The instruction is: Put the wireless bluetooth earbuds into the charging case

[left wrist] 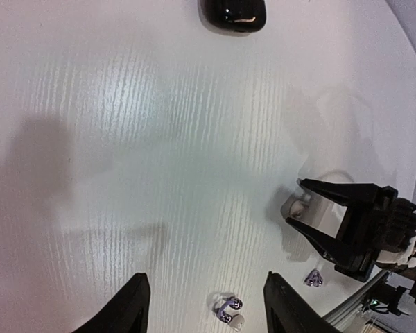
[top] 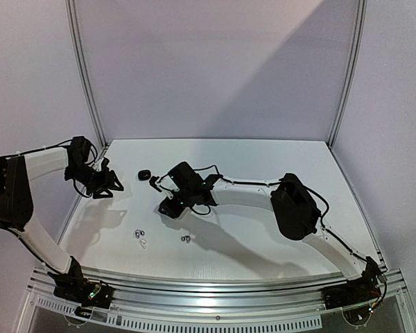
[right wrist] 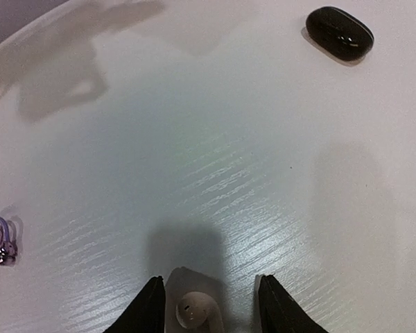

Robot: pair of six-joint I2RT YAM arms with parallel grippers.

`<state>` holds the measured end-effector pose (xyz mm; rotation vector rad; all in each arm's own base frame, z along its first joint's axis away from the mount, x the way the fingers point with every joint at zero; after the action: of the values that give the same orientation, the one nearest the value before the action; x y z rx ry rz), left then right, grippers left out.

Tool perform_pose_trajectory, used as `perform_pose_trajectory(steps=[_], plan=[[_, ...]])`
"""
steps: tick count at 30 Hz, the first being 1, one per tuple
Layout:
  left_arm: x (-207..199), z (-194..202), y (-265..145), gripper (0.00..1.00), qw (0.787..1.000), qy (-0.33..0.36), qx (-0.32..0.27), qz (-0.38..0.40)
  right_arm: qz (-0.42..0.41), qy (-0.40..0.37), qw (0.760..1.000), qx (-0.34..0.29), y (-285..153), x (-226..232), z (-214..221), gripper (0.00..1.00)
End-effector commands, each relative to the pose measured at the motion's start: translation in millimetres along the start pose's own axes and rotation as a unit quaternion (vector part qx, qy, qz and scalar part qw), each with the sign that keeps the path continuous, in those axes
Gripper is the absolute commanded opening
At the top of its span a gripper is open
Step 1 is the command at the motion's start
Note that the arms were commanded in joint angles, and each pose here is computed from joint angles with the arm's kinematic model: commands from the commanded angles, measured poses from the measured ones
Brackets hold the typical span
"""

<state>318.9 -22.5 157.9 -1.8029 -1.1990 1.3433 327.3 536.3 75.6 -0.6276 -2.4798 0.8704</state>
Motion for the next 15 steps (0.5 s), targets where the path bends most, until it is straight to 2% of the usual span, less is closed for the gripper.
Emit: perform_pose_trajectory(steps=[1, 5, 12, 15], plan=[[-7.4, -9.0, -8.1, 0.58, 1.000, 0.013, -0.023, 0.000, 0.011, -0.014, 0.999, 0.036, 16.0, -0.7, 28.1, 0.38], [-8.8, -9.9, -11.3, 0.58, 0.999, 0.020, -0.025, -0.003, 0.015, -0.010, 0.999, 0.043, 13.0, -0.5, 34.4, 0.26], [-22.1, -12.9, -15.3, 0.56, 0.998, 0.047, -0.030, 0.013, 0.062, 0.010, 0.997, 0.032, -12.5, -9.5, 36.6, 0.15], [-36.0, -16.2, -18.2, 0.55, 0.996, 0.085, -0.034, 0.016, 0.100, 0.064, 0.993, 0.027, -25.0, -28.5, 42.5, 0.11]])
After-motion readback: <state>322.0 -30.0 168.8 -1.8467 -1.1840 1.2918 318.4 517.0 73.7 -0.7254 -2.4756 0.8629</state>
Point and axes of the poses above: each gripper's point midway between its finger pads, its own y axis out along the fingers, its own x axis along the line the jaws close on, z = x × y, the point moved 8 cm from there along -y, back along the fingers, and after that the axes turned 13 degrees about y, right-handed, at the moved point
